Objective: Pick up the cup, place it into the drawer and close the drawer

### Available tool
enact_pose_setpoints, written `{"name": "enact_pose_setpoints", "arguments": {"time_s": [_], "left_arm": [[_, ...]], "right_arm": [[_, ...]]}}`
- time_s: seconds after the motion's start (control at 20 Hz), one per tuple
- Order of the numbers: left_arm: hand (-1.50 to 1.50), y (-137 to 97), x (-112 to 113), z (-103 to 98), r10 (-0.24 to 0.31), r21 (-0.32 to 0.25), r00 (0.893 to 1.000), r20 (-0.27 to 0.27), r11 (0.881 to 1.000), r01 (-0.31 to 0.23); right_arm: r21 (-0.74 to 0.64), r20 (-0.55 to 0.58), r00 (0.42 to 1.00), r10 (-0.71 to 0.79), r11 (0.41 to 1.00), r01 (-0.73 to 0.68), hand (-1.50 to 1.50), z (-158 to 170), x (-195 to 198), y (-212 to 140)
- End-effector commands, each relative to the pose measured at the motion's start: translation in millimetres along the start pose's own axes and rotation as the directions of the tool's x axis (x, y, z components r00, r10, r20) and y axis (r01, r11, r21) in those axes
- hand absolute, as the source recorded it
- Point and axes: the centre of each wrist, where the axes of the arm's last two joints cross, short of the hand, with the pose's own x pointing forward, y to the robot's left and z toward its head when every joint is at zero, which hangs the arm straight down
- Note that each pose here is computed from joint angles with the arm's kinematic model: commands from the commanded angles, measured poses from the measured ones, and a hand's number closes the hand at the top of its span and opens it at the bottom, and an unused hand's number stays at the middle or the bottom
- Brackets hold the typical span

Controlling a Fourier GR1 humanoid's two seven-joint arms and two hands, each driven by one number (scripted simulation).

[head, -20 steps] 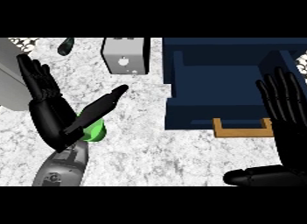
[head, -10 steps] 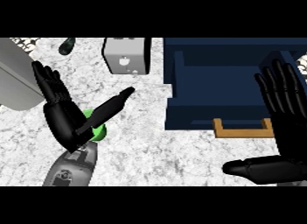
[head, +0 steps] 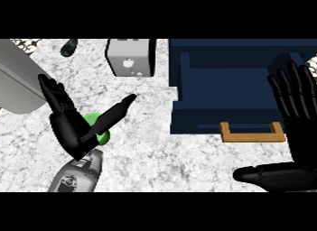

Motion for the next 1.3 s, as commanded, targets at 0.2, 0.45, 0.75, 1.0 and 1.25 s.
{"name": "enact_pose_setpoints", "arguments": {"time_s": [0.2,0.45,0.75,1.0,1.25], "left_arm": [[-1.5,9.8,-33.5,23.7,-0.053,0.079,0.996,-0.075,0.995,0.058],[-1.5,34.0,-41.7,20.0,-0.066,0.121,0.994,-0.087,0.99,0.076],[-1.5,62.3,-64.7,27.1,-0.057,0.104,0.989,-0.138,0.992,0.071],[-1.5,57.9,-93.2,27.6,-0.054,0.09,0.986,-0.157,0.994,0.069],[-1.5,69.9,-118.1,32.1,-0.064,0.111,0.983,-0.173,0.99,0.084]], "right_arm": [[0.011,0.009,1.0,0.003,1.0,-0.003,-1.5,-8.4,5.7,10.9],[0.004,0.009,1.0,-0.014,1.0,0.014,-1.5,-1.7,13.8,3.6],[-0.002,0.0,1.0,0.001,1.0,-0.001,-1.5,9.9,6.9,-1.9],[0.0,0.009,1.0,-0.006,1.0,0.006,-1.5,5.2,22.5,-13.4],[0.019,0.0,1.0,-0.014,1.0,0.014,-1.5,11.1,-4.8,-10.7]]}}
